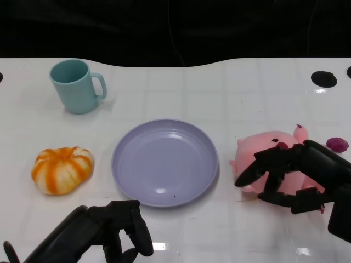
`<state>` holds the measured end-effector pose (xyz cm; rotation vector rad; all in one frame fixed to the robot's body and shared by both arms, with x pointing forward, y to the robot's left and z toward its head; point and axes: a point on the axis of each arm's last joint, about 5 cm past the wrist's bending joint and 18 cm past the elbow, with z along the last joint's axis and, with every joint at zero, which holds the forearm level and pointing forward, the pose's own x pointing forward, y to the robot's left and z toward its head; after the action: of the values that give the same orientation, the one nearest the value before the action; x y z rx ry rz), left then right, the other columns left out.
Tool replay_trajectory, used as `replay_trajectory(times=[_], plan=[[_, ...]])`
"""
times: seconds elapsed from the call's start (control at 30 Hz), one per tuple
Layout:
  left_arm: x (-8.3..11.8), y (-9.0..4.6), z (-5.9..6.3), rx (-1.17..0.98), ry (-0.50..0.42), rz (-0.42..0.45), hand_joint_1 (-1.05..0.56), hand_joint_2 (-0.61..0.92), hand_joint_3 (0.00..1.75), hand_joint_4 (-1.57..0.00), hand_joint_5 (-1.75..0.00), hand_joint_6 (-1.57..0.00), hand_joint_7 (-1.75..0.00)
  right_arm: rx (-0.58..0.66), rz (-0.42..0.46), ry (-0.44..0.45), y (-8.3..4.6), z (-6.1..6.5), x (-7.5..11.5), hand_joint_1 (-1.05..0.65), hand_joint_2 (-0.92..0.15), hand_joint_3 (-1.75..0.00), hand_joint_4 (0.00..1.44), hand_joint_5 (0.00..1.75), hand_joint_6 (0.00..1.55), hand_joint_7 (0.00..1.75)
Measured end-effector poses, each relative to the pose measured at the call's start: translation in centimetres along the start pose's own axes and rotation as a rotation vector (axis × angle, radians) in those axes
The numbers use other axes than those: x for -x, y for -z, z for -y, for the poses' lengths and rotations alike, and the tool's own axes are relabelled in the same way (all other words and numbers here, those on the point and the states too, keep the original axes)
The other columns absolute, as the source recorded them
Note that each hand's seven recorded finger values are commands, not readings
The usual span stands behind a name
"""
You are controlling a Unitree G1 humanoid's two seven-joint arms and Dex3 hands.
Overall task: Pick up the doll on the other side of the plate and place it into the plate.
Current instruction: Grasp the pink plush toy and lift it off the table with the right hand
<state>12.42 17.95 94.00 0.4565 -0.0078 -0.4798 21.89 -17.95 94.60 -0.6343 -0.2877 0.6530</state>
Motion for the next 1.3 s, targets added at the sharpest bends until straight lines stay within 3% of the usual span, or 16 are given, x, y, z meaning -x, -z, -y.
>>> replay_trajectory(times=[0.2, 0.4, 0.57, 0.87, 1.1, 1.3], plan=[[0.0, 0.1, 0.0, 0.001, 0.001, -0.006, -0.17, 0.55, 1.16, -0.69, -1.75, -0.65, -1.44, 0.005, 0.007, 0.041, -0.2, 0.0, 0.0, -0.43, -0.92, -0.11, 0.29, 0.53, 0.48, 0.04], [-0.1, 0.2, 0.0, 0.000, 0.002, -0.005, -0.17, 0.54, 1.16, -0.70, -1.75, -0.65, -1.44, 0.070, 0.050, 0.086, -0.6, 0.1, 0.1, -0.51, -0.92, -0.11, 0.02, 0.51, 0.29, 0.01], [0.0, 0.2, 0.0, -0.004, 0.003, -0.003, -0.17, 0.55, 1.16, -0.69, -1.75, -0.65, -1.43, 0.168, 0.042, 0.114, -1.0, 0.8, 0.3, -0.59, -0.92, -0.09, 0.00, 0.31, 0.20, 0.00], [0.0, 0.3, 0.0, -0.008, 0.003, -0.003, -0.16, 0.55, 1.16, -0.68, -1.75, -0.65, -1.44, 0.293, -0.028, 0.130, -1.9, 2.2, 0.3, -0.67, -0.90, -0.04, 0.00, 0.19, 0.14, 0.00], [-0.1, 0.3, 0.0, -0.012, 0.005, -0.011, -0.17, 0.55, 1.17, -0.69, -1.75, -0.64, -1.44, 0.356, -0.160, 0.067, -2.5, 3.3, 0.3, -0.69, -0.86, 0.00, 0.00, 0.12, 0.11, 0.00], [-0.1, 0.2, 0.0, -0.014, 0.005, -0.018, -0.16, 0.56, 1.15, -0.69, -1.75, -0.64, -1.44, 0.325, -0.264, -0.004, -2.9, 3.9, -0.3, -0.65, -0.79, 0.00, 0.00, 0.06, 0.09, 0.00]])
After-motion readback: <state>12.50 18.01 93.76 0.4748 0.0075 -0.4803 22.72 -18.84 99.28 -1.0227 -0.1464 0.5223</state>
